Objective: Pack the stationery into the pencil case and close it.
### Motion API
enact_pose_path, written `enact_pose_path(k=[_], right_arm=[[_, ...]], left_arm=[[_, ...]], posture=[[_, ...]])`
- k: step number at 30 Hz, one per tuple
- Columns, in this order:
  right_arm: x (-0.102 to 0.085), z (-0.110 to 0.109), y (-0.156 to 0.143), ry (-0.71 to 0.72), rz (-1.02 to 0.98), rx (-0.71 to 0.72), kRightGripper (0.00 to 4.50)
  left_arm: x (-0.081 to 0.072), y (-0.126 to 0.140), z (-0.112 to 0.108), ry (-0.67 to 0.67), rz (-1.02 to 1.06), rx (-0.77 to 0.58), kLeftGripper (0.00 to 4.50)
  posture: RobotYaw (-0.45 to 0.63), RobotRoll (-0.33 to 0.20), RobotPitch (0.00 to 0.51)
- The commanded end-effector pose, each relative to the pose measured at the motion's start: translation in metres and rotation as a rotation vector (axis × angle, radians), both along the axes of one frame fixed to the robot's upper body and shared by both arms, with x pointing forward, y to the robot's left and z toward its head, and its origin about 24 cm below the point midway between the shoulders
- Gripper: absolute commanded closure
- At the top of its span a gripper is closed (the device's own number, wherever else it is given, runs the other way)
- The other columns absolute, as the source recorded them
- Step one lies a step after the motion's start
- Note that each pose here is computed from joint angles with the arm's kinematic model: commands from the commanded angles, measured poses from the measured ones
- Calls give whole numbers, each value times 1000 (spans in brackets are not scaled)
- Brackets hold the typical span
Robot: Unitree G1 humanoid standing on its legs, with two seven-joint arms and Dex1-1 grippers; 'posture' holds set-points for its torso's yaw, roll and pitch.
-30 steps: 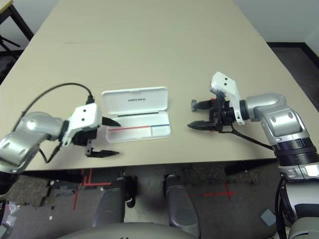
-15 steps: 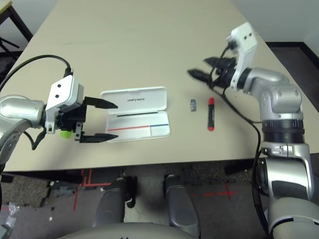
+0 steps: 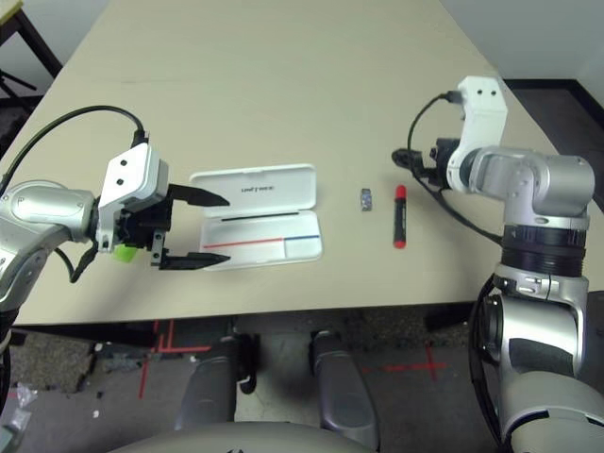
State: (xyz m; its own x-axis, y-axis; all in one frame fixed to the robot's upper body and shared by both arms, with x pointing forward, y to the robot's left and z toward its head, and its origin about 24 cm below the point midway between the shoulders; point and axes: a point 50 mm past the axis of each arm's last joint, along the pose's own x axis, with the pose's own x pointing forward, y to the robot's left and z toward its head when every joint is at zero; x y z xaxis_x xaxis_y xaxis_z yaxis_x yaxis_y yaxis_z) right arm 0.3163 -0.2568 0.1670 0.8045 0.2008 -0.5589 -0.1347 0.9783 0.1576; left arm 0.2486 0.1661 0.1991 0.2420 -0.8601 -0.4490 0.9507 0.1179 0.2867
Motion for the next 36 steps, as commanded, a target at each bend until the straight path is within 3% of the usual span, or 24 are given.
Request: enact_pose_path(k=[1,14,17,26,36], right_arm=[[-8,-12,4,51,22,11,0],[-17,-48,10,169,54,-3,0],[-17,-49,7,171,50,-17,598],[-10,-21,-13,56,133,-125,3993],[-5,19,-14,-156,511,-324,4033]], left_arm=[[0,-3,-2,1,-21,12,18],[-1,-3,-4,7,-21,15,18],[-2,-4,-5,8,-18,14,0],[0,-3,-6,9,-17,18,0],[3,2,-4,-5,-2,30,0]], posture=[[-150,0,177],[-132,0,180],[-131,0,180],[-134,0,173],[-135,0,158]])
